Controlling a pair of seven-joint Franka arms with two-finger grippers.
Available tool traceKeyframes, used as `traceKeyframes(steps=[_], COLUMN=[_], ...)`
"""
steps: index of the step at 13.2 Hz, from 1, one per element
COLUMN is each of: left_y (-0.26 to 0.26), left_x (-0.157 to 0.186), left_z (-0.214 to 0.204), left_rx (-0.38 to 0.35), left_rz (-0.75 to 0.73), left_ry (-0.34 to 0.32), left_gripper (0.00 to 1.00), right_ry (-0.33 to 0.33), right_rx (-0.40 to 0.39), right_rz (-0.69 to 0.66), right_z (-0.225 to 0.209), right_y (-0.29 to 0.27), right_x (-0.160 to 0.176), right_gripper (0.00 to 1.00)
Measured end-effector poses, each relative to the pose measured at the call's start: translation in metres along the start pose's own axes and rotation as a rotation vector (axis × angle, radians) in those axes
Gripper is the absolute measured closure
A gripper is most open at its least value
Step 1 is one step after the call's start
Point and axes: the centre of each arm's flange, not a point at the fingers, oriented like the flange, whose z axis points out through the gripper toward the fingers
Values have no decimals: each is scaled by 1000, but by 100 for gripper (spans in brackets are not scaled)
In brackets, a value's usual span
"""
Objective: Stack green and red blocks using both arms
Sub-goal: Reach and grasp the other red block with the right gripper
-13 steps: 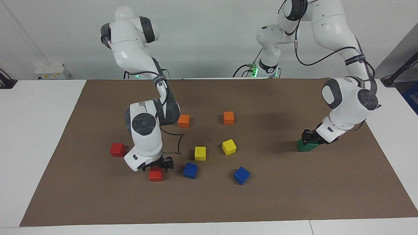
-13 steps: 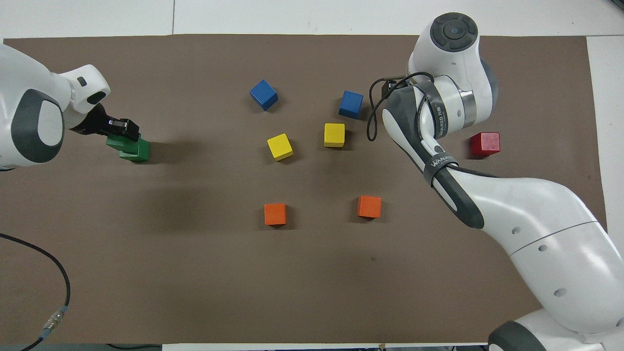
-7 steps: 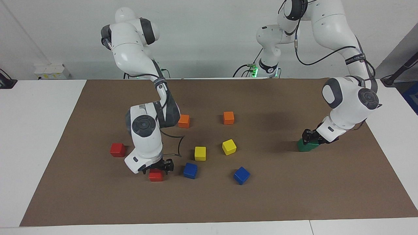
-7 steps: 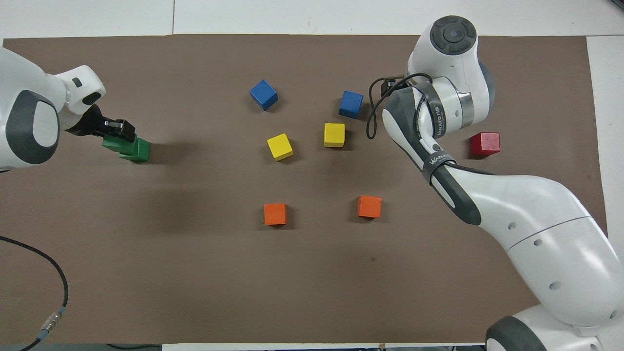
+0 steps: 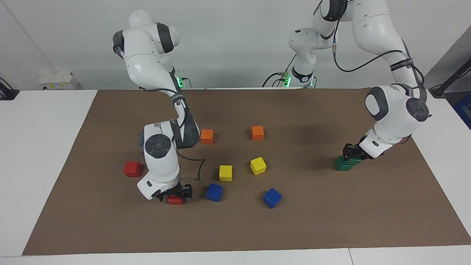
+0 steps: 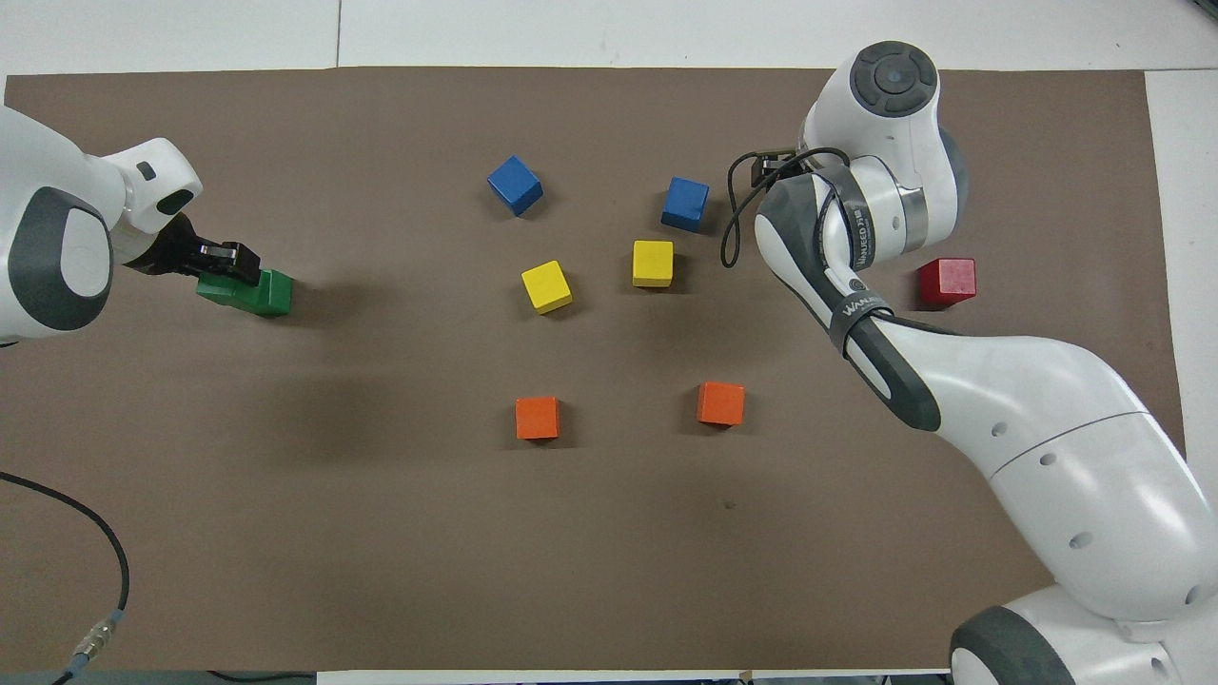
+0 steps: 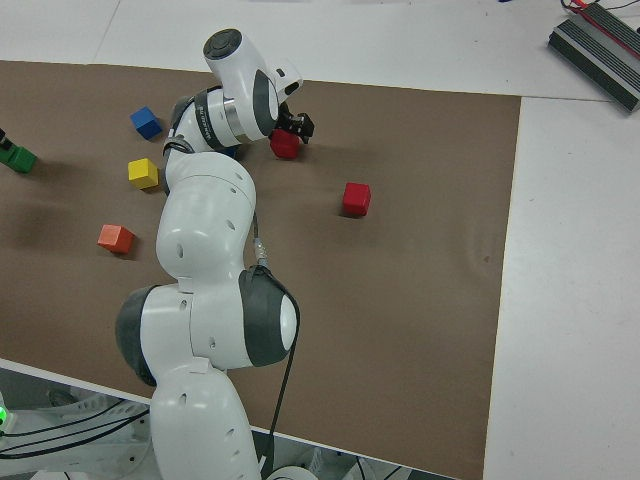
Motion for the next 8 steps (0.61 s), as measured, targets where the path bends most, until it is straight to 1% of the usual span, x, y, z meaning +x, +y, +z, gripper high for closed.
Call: traceKeyframes(steps=[1,2,3,4,5,6,7,8], left_y=[0,1,1,1,2,2,2,2], left_x=[0,0,0,0,0,0,0,-1], left_z=[2,1,2,2,2,2,2,2], left_rx=[1,3,3,3,2,2,3,3], left_rz=[-1,-1,-2,-2,-3,-4,-5,-5], left_ry=[5,11,12,12,12,13,13,13], left_gripper=[44,44,44,44,44,44,44,44], right_ry=[-3,-6,-7,-10,-14,-16,-17,-17], right_rx=[2,3,4,7,13,15,16,17], right_rz=[1,1,2,4,8,9,10,11], right_z=[2,3,3,4,5,5,6,6], right_y=[0,-1,-1,-1,-1,-1,-1,-1], right_x=[-1,-1,-2,-2,-3,-3,-3,-3], right_gripper=[12,20,20,28,39,39,45,45])
